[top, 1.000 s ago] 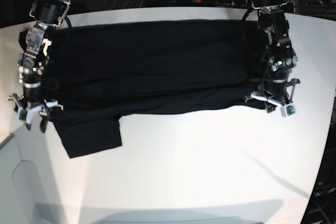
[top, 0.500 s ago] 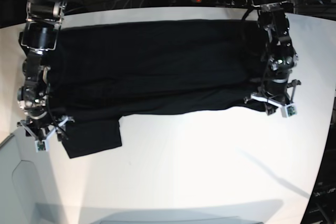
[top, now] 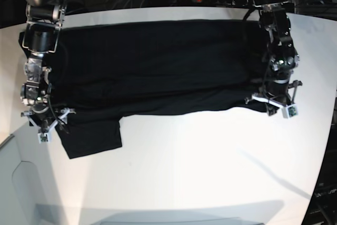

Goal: Fold the T-shirt properly
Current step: 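Lower the folded hem and hold it with both grippers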

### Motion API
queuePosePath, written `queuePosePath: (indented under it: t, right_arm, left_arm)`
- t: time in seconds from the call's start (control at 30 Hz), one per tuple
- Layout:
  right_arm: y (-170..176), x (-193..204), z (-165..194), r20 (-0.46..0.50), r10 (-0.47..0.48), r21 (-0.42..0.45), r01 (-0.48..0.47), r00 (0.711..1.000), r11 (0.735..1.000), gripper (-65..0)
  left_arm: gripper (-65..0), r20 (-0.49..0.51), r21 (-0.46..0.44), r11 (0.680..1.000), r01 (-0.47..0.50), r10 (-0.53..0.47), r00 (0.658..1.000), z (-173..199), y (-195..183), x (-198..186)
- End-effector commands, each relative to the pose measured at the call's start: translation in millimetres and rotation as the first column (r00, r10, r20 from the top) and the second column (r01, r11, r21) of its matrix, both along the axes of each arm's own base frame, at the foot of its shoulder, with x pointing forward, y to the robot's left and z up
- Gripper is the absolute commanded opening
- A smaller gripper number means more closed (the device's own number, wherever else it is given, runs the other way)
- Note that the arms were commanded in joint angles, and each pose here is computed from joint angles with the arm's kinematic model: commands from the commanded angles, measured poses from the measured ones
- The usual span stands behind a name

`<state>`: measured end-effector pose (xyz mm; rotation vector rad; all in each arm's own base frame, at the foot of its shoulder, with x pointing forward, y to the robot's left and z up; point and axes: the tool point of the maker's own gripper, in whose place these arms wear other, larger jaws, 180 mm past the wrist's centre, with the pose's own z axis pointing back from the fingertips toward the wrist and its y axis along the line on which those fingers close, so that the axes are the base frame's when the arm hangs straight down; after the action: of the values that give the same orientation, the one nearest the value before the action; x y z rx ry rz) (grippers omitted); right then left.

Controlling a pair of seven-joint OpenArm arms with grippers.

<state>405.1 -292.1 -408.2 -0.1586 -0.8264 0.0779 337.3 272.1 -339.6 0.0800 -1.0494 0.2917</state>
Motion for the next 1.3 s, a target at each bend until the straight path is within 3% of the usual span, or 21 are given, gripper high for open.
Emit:
queuePosePath:
  t: [0.0, 0.17, 0.3, 0.53, 0.7, 0.87, 1.07, 1.1, 1.27]
  right_arm:
    - [-6, 11, 16, 0.044, -0.001, -0.010, 0.001, 0.999, 1.000, -27.3]
    - [-8, -1, -10, -0.030, -0.012, 0.015, 0.013, 0.999, 1.000, -36.9]
    - [10, -4, -16, -0.056, 0.098, 0.057, -0.095, 0.994, 0.994, -45.2]
    - [13, 8, 0, -0.013, 0.124, 0.051, -0.123, 0.992, 0.991, -65.0]
    - [16, 27, 42, 0.098, 0.150, 0.000, -0.151, 0.984, 0.989, -65.0]
    - [-5, 35, 89, 0.218, 0.102, -0.035, -0.097, 0.971, 0.995, -65.0]
    - [-17, 33, 96, 0.227, 0.076, -0.039, -0.069, 0.971, 0.997, -65.0]
    - [-19, 31, 93, 0.206, 0.073, -0.043, -0.066, 0.976, 0.997, -63.6]
    - [-24, 25, 70, 0.104, 0.044, -0.016, -0.042, 0.994, 0.999, -41.1]
  left_arm:
    - [-65.0, 0.057, 0.028, 1.000, -0.001, 0.000, 0.998, 18, 5, 8]
    - [-65.0, 0.060, 0.029, 0.999, -0.013, 0.012, 0.998, 19, 9, 7]
    - [-65.0, 0.070, 0.021, 0.999, -0.049, 0.048, 0.996, 22, 20, 4]
    - [-65.0, 0.070, 0.029, 0.998, -0.047, 0.045, 0.997, 23, 22, 4]
    - [-65.0, 0.100, 0.037, 0.998, -0.041, 0.037, 0.994, 35, 20, 7]
    - [-65.0, 0.138, 0.050, 0.998, -0.035, 0.028, 0.990, 50, 17, 9]
    - [-65.0, 0.147, 0.049, 0.998, -0.033, 0.026, 0.989, 53, 16, 9]
    - [-65.0, 0.142, 0.047, 0.998, -0.034, 0.027, 0.989, 51, 15, 9]
    - [-65.0, 0.137, 0.043, 0.998, -0.035, 0.028, 0.990, 49, 14, 7]
